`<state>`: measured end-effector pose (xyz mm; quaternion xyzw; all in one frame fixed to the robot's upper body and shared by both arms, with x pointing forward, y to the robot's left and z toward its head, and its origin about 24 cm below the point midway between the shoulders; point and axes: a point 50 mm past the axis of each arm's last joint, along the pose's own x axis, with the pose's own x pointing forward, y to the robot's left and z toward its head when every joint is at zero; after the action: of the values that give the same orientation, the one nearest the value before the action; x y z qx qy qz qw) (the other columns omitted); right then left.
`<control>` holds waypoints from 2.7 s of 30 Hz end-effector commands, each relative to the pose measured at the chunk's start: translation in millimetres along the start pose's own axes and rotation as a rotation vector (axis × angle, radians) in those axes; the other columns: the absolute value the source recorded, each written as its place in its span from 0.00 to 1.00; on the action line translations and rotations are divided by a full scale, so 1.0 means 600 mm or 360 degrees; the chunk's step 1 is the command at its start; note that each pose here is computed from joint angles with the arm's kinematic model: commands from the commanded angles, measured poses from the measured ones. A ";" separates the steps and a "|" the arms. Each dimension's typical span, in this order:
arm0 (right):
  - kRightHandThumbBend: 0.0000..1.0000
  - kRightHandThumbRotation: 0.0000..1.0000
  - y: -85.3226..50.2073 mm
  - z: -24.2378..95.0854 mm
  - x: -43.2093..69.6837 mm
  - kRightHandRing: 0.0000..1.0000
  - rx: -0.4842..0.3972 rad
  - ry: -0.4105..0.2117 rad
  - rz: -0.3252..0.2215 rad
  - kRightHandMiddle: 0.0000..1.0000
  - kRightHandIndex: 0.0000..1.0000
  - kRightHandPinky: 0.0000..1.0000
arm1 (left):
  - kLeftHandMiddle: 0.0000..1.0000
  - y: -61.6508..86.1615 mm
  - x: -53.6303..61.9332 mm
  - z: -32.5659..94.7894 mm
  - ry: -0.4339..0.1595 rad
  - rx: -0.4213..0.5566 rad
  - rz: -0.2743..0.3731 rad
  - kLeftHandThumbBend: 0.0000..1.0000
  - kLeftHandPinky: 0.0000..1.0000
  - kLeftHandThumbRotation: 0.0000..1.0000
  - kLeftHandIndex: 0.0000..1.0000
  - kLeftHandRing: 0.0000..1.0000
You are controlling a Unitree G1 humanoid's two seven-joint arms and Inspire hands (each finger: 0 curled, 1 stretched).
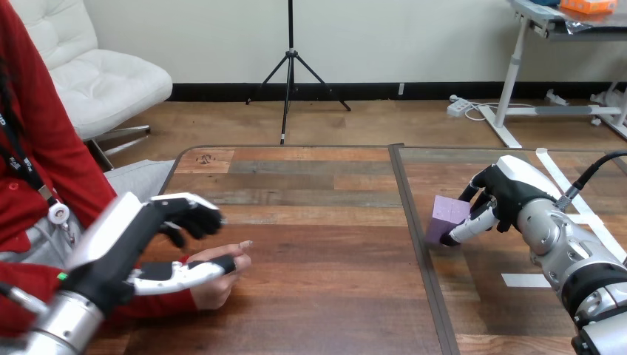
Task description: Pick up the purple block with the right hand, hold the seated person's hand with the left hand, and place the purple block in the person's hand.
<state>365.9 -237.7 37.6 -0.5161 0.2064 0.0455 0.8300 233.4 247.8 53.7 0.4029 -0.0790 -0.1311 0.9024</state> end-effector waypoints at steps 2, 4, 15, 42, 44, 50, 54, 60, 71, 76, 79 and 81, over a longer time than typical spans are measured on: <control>0.77 0.00 -0.045 0.006 0.001 0.45 0.0044 -0.0058 -0.0135 0.48 0.49 0.40 | 0.75 0.055 0.015 0.022 -0.0058 0.0294 0.0084 0.95 0.66 0.38 0.73 0.74; 0.77 0.00 -0.046 0.005 0.000 0.45 0.0043 -0.0060 -0.0136 0.49 0.49 0.40 | 0.76 0.057 0.016 0.021 -0.0043 0.0328 0.0075 0.96 0.67 0.38 0.73 0.75; 0.76 0.00 -0.048 0.002 0.000 0.46 0.0043 -0.0060 -0.0144 0.50 0.49 0.40 | 0.78 0.063 0.025 0.013 0.0005 0.0490 0.0004 1.00 0.63 0.36 0.75 0.75; 0.76 0.00 -0.052 0.006 0.000 0.48 0.0032 -0.0076 -0.0163 0.52 0.49 0.42 | 0.80 0.065 0.058 -0.006 0.0211 0.0706 -0.0296 1.00 0.74 0.29 0.79 0.78; 0.76 0.00 -0.053 0.006 0.000 0.47 0.0025 -0.0071 -0.0162 0.52 0.49 0.42 | 0.80 0.064 0.060 -0.006 0.0222 0.0698 -0.0326 1.00 0.75 0.29 0.80 0.79; 0.76 0.00 -0.053 0.006 0.000 0.46 0.0023 -0.0072 -0.0166 0.50 0.50 0.41 | 0.81 0.062 0.066 -0.007 0.0242 0.0663 -0.0390 1.00 0.77 0.29 0.81 0.80; 0.76 0.00 -0.054 0.006 0.000 0.46 0.0023 -0.0072 -0.0169 0.50 0.50 0.41 | 0.81 0.059 0.070 -0.006 0.0250 0.0639 -0.0414 1.00 0.76 0.30 0.81 0.80; 0.76 0.00 -0.055 0.005 0.000 0.46 0.0033 -0.0060 -0.0171 0.50 0.50 0.41 | 0.81 0.055 0.074 -0.003 0.0262 0.0658 -0.0473 1.00 0.75 0.29 0.81 0.80; 0.76 0.00 -0.055 0.004 0.000 0.45 0.0041 -0.0062 -0.0175 0.49 0.50 0.40 | 0.80 0.049 0.083 0.001 0.0309 0.0682 -0.0565 1.00 0.75 0.22 0.79 0.79; 0.76 0.00 -0.055 0.004 0.000 0.45 0.0050 -0.0060 -0.0171 0.49 0.50 0.40 | 0.81 0.047 0.086 0.003 0.0349 0.0683 -0.0602 1.00 0.77 0.19 0.80 0.80; 0.76 0.00 -0.055 0.004 0.000 0.45 0.0051 -0.0059 -0.0170 0.49 0.50 0.40 | 0.82 0.046 0.088 0.005 0.0365 0.0692 -0.0618 1.00 0.77 0.18 0.80 0.81; 0.76 0.00 -0.055 0.003 0.000 0.45 0.0053 -0.0056 -0.0171 0.49 0.50 0.40 | 0.82 0.045 0.090 0.006 0.0365 0.0713 -0.0625 1.00 0.78 0.18 0.81 0.81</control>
<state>365.2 -250.1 43.4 -0.5189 0.2029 0.0333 0.8298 272.5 255.5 51.3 0.5834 0.1170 -0.2474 0.7647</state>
